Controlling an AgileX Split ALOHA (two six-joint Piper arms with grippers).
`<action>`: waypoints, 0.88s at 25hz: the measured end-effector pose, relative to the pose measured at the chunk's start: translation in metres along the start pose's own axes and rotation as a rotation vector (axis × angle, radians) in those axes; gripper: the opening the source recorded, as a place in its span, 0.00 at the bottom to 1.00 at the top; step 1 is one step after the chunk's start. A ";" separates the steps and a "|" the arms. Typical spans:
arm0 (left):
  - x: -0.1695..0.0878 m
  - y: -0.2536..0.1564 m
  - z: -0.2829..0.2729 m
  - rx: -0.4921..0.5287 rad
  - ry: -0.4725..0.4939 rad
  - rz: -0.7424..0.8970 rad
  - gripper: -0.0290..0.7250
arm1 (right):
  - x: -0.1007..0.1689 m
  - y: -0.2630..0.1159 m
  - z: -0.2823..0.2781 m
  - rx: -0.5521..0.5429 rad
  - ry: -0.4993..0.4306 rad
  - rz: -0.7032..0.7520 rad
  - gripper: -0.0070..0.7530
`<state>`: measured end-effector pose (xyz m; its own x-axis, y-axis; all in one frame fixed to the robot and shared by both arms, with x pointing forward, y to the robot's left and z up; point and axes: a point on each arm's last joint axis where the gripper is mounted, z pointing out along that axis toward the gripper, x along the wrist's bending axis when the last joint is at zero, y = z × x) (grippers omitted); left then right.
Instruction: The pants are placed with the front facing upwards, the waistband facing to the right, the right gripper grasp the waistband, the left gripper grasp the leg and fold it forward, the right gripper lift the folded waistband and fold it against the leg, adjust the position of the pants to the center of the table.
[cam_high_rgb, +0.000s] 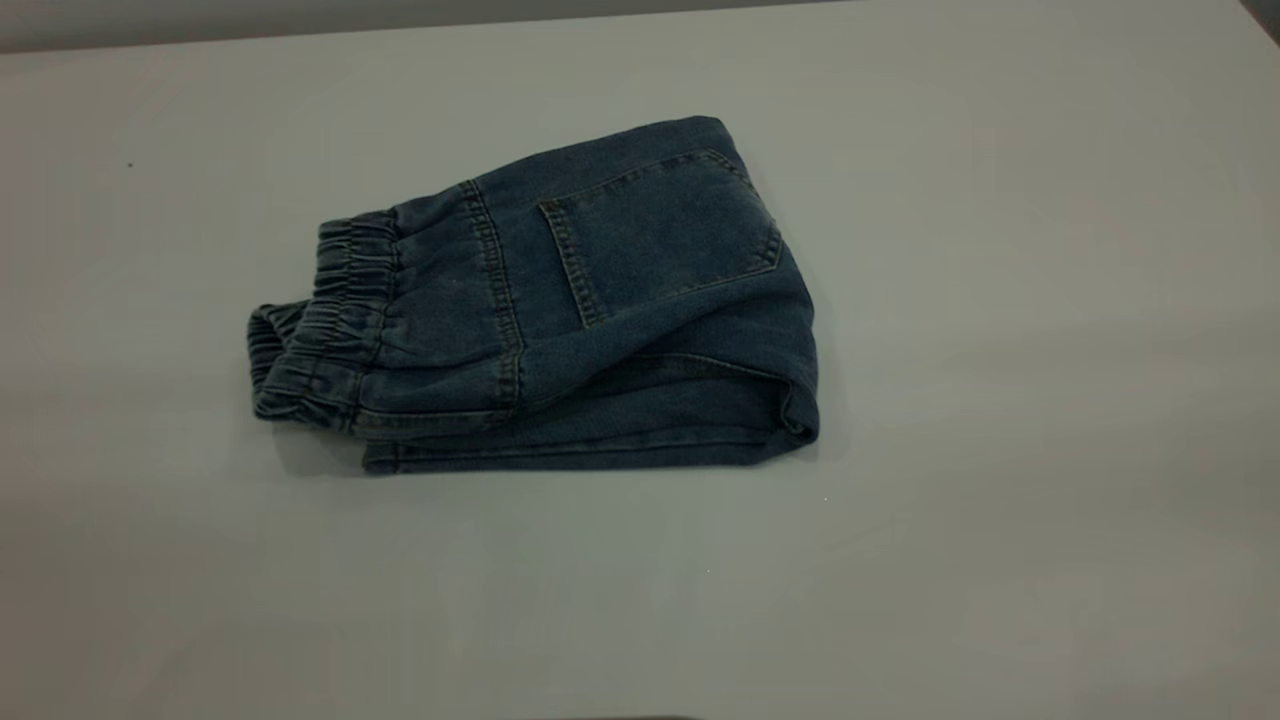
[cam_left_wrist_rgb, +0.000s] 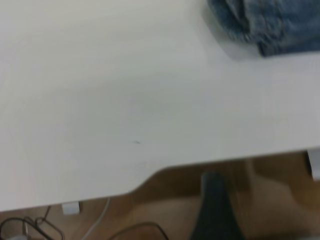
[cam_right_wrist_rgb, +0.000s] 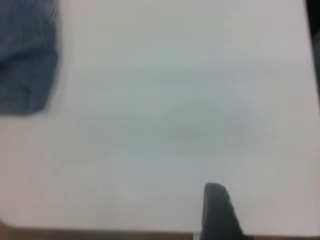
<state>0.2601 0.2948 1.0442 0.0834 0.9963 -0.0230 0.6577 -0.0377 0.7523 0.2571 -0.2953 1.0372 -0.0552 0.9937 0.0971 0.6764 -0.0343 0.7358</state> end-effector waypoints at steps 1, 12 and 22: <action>0.000 -0.002 -0.003 -0.021 0.013 -0.009 0.64 | 0.000 -0.002 -0.002 -0.021 -0.008 0.009 0.49; -0.003 -0.019 -0.023 -0.195 0.045 -0.015 0.64 | -0.002 -0.016 -0.019 -0.171 -0.002 0.016 0.49; -0.003 -0.020 -0.023 -0.193 0.045 -0.015 0.64 | -0.002 -0.016 -0.019 -0.171 -0.002 0.016 0.49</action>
<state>0.2298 0.2945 1.0446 0.0382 0.9992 -0.0087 0.5027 -0.0117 0.8644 0.2326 -0.2983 1.0379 -0.0442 0.9931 0.1082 0.5420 -0.0672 0.8377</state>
